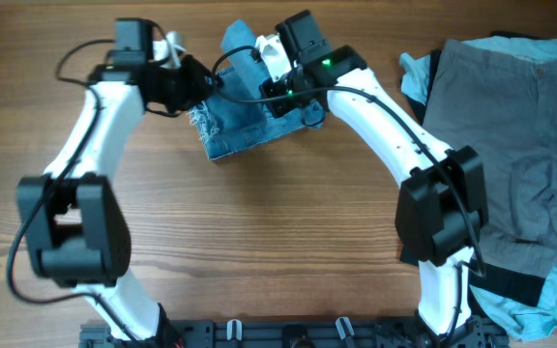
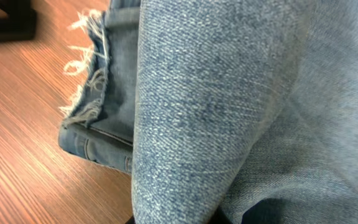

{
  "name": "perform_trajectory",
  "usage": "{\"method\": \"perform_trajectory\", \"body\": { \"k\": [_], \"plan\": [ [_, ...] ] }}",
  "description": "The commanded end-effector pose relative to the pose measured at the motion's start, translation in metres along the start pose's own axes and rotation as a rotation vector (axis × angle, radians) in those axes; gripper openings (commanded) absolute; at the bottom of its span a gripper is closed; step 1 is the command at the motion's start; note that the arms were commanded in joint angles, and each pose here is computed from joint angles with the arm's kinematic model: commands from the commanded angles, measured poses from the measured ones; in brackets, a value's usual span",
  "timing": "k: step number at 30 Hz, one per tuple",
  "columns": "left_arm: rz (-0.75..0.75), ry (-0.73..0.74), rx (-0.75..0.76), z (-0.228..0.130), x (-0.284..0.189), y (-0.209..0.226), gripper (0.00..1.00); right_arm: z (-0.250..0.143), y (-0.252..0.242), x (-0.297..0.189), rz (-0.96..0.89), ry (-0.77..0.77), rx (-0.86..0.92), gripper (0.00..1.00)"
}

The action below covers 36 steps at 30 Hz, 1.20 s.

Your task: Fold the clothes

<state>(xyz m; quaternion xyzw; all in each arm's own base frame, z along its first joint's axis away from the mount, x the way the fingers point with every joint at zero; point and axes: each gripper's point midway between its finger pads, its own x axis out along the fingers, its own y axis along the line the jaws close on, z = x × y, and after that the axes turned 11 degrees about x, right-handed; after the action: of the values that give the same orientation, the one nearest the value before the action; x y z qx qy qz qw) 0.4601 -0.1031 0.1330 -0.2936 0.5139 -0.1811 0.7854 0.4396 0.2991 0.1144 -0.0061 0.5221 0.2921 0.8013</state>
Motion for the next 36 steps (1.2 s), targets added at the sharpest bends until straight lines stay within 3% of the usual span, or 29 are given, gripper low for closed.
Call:
{"method": "perform_trajectory", "body": {
  "k": [1,4,13,17,21,31,32,33,34,36],
  "plan": [
    [0.219,-0.005,-0.003,-0.004,-0.029,0.049,0.04,-0.002,-0.002,0.008,-0.010,0.008,0.006,0.04],
    [0.396,0.109,-0.034,-0.035,-0.027,0.092,0.04,-0.002,-0.006,0.008,-0.029,0.007,0.007,0.04],
    [0.310,0.227,-0.116,-0.095,0.027,0.128,0.04,-0.004,-0.002,0.008,-0.014,0.015,0.008,0.04],
    [0.185,0.196,-0.107,-0.099,0.043,0.118,0.04,-0.003,0.008,0.007,0.048,0.012,0.013,0.04],
    [0.182,0.190,-0.135,-0.105,0.050,0.121,0.04,0.001,0.042,0.006,0.198,0.013,0.094,0.04],
    [0.186,0.209,-0.143,-0.112,0.053,0.124,0.04,-0.020,0.101,0.051,0.144,0.023,0.011,0.07],
    [0.187,0.212,-0.145,-0.113,0.053,0.124,0.04,-0.022,0.103,0.058,0.147,0.023,0.011,0.39],
    [0.187,0.213,-0.145,-0.113,0.053,0.124,0.04,-0.022,0.102,0.061,0.139,0.023,0.012,0.78],
    [0.188,0.214,-0.147,-0.113,0.053,0.124,0.04,-0.022,0.100,0.061,0.132,0.020,0.012,0.96],
    [0.188,0.215,-0.147,-0.113,0.053,0.124,0.04,-0.014,0.091,0.052,0.109,-0.005,-0.027,1.00]
  ]
}}
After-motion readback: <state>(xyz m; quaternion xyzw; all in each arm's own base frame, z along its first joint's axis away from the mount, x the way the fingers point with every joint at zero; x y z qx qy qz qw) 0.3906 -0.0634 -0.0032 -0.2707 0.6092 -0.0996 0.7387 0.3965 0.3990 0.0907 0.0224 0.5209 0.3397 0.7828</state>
